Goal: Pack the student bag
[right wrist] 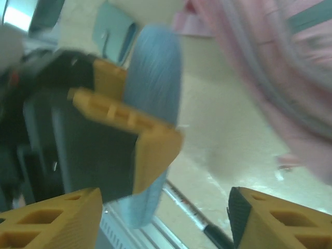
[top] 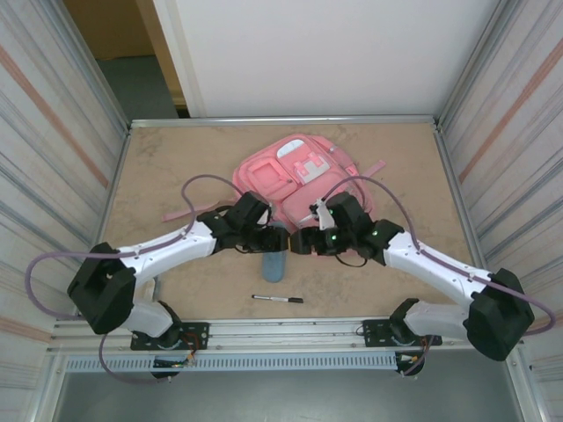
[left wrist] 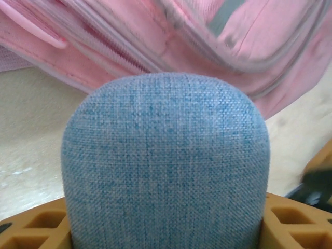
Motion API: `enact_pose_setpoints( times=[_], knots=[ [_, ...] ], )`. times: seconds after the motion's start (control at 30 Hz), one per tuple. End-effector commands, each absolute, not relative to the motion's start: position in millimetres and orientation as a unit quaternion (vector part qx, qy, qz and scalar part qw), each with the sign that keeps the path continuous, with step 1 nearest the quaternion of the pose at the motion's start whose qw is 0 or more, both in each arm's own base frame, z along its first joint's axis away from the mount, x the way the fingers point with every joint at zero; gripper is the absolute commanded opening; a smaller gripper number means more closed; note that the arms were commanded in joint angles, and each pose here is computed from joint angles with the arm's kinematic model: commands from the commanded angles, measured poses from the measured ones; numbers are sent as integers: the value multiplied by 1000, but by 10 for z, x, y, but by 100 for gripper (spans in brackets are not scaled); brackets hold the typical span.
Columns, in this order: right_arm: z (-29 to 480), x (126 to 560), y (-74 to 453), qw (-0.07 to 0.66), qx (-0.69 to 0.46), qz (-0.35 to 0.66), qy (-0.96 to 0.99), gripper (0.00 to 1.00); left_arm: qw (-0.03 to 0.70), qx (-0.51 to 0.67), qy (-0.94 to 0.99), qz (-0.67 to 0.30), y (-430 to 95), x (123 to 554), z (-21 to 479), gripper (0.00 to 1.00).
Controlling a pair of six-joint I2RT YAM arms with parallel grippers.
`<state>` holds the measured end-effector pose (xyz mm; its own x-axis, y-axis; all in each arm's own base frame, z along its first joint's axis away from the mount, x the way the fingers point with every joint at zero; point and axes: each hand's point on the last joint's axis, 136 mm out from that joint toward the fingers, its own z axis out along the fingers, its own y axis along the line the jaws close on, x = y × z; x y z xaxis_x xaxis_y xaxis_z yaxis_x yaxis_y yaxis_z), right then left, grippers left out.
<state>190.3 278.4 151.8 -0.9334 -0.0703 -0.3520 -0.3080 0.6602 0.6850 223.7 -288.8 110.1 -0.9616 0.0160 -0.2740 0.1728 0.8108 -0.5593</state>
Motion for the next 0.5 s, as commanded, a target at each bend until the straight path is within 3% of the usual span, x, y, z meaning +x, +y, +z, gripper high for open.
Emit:
enact_pose_setpoints(
  times=[0.0, 0.37, 0.4, 0.47],
  knots=[
    [1644, 1853, 2892, 198, -111, 417, 880, 69, 118, -12, 914, -388, -3020, 2258, 1305, 48],
    [1360, 1833, 3249, 191, -123, 381, 896, 70, 129, -60, 865, -482, -3048, 2202, 1665, 46],
    [1373, 1851, 3268, 192, -122, 380, 896, 69, 129, -61, 863, -485, -3052, 2190, 1686, 46],
    [1414, 1886, 3330, 193, -126, 382, 895, 57, 132, -50, 864, -484, -3083, 2138, 1729, 48]
  ],
)
